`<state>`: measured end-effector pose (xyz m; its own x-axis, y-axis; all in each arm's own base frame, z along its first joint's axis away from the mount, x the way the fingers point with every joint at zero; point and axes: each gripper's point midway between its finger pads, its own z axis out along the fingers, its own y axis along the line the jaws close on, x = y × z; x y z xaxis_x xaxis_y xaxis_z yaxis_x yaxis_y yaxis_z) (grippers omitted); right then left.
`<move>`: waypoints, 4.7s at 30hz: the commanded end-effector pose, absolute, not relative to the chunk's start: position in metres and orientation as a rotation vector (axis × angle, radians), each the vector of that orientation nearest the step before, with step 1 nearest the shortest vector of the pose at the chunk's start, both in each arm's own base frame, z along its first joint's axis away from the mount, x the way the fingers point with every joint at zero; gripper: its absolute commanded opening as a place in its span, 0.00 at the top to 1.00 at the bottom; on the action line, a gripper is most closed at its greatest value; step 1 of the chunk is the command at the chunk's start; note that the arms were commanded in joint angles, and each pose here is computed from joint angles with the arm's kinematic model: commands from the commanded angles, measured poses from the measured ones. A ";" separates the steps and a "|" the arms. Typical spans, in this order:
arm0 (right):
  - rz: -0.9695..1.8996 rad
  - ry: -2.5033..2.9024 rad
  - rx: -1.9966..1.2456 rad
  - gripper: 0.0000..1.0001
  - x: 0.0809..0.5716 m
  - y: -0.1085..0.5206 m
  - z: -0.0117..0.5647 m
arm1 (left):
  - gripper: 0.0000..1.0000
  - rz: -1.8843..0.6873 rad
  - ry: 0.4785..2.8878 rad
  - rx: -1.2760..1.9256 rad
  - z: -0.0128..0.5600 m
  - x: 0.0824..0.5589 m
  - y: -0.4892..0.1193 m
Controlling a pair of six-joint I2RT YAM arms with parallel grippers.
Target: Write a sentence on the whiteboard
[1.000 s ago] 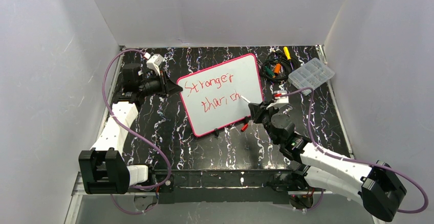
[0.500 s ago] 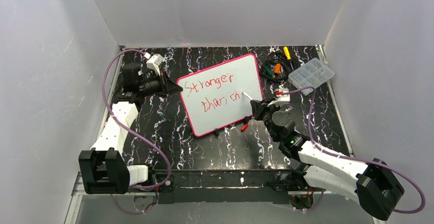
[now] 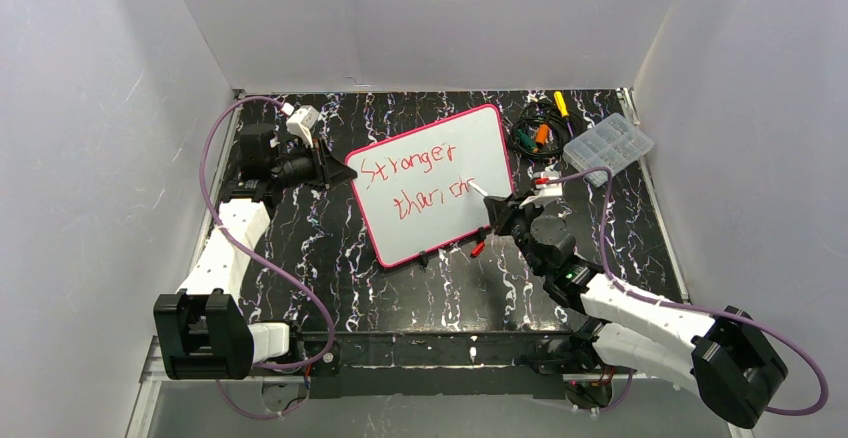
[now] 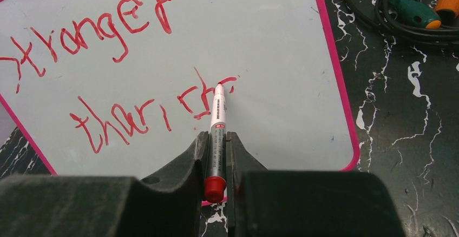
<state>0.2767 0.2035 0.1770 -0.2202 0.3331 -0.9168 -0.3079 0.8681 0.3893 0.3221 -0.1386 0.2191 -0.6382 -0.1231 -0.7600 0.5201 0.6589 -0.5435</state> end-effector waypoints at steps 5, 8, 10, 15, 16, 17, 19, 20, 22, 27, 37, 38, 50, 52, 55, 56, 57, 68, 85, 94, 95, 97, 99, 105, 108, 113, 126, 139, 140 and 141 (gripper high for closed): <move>0.600 1.751 0.020 0.99 0.268 0.201 0.164 | 1.00 -1.000 2.046 0.330 0.222 0.314 -0.142; 0.594 1.768 0.029 0.99 0.266 0.198 0.157 | 1.00 -1.001 2.046 0.330 0.222 0.314 -0.142; 0.587 1.771 0.036 0.99 0.266 0.196 0.156 | 1.00 -1.001 2.046 0.330 0.222 0.314 -0.142; 0.560 1.774 0.046 0.99 0.267 0.192 0.156 | 1.00 -1.000 2.046 0.330 0.222 0.314 -0.142; 0.558 1.771 0.048 0.99 0.268 0.192 0.156 | 1.00 -1.000 2.046 0.329 0.222 0.314 -0.142; 0.556 1.767 0.050 0.99 0.268 0.192 0.158 | 1.00 -1.000 2.046 0.329 0.222 0.314 -0.142; 0.550 1.752 0.057 0.99 0.271 0.191 0.162 | 1.00 -1.000 2.047 0.329 0.221 0.314 -0.142; 0.550 1.743 0.060 0.99 0.272 0.191 0.164 | 1.00 -1.000 2.047 0.329 0.221 0.314 -0.142; 0.548 1.723 0.067 0.99 0.275 0.191 0.171 | 1.00 -1.000 2.048 0.329 0.221 0.314 -0.142; 0.544 1.672 0.070 0.99 0.283 0.194 0.187 | 1.00 -1.001 2.048 0.329 0.221 0.314 -0.142; 0.546 1.608 0.069 0.99 0.291 0.198 0.209 | 1.00 -1.000 2.047 0.330 0.222 0.315 -0.142; 0.546 1.606 0.069 0.99 0.291 0.198 0.210 | 1.00 -1.000 2.047 0.330 0.222 0.315 -0.142; 0.547 1.679 0.060 0.99 0.281 0.195 0.185 | 1.00 -0.998 2.047 0.330 0.222 0.315 -0.142; 0.548 1.701 0.061 0.99 0.278 0.193 0.177 | 1.00 -0.999 2.047 0.331 0.222 0.315 -0.142; 0.548 1.725 0.064 0.99 0.274 0.191 0.168 | 1.00 -1.000 2.047 0.330 0.222 0.315 -0.142; 0.548 1.729 0.067 0.99 0.274 0.191 0.166 | 1.00 -1.000 2.048 0.331 0.221 0.315 -0.142; 0.547 1.735 0.067 0.99 0.273 0.190 0.164 | 1.00 -0.999 2.046 0.331 0.222 0.315 -0.142; 0.522 1.749 0.073 0.99 0.273 0.186 0.159 | 1.00 -0.995 2.047 0.330 0.221 0.315 -0.141; 0.493 1.713 0.050 0.99 0.279 0.186 0.179 | 1.00 -0.993 2.046 0.330 0.222 0.315 -0.141; 0.506 1.653 0.058 0.99 0.277 0.181 0.207 | 1.00 -0.993 2.046 0.330 0.221 0.315 -0.141; 0.497 1.645 0.056 0.99 0.278 0.180 0.210 | 1.00 -0.994 2.047 0.329 0.221 0.315 -0.141; 0.486 1.627 0.052 0.99 0.281 0.179 0.217 | 1.00 -0.995 2.047 0.331 0.221 0.315 -0.142; 0.485 1.610 0.045 0.99 0.284 0.180 0.224 | 1.00 -0.995 2.048 0.330 0.221 0.315 -0.142; 0.490 1.574 0.026 0.99 0.294 0.188 0.239 | 1.00 -0.995 2.046 0.330 0.222 0.315 -0.142; 0.494 1.561 0.023 0.99 0.299 0.191 0.243 | 1.00 -0.996 2.046 0.332 0.221 0.315 -0.142; 0.507 1.558 0.014 0.99 0.303 0.196 0.243 | 1.00 -0.996 2.045 0.332 0.222 0.315 -0.142; 0.483 1.640 0.017 0.99 0.298 0.190 0.212 | 1.00 -0.997 2.047 0.331 0.221 0.315 -0.142; 0.487 1.754 0.026 0.99 0.282 0.184 0.172 | 1.00 -0.999 2.050 0.328 0.221 0.315 -0.142; 0.486 1.758 0.028 0.99 0.282 0.183 0.170 | 1.00 -0.999 2.051 0.328 0.220 0.315 -0.142; 0.484 1.764 0.030 0.99 0.281 0.182 0.168 | 1.00 -0.999 2.051 0.328 0.220 0.315 -0.142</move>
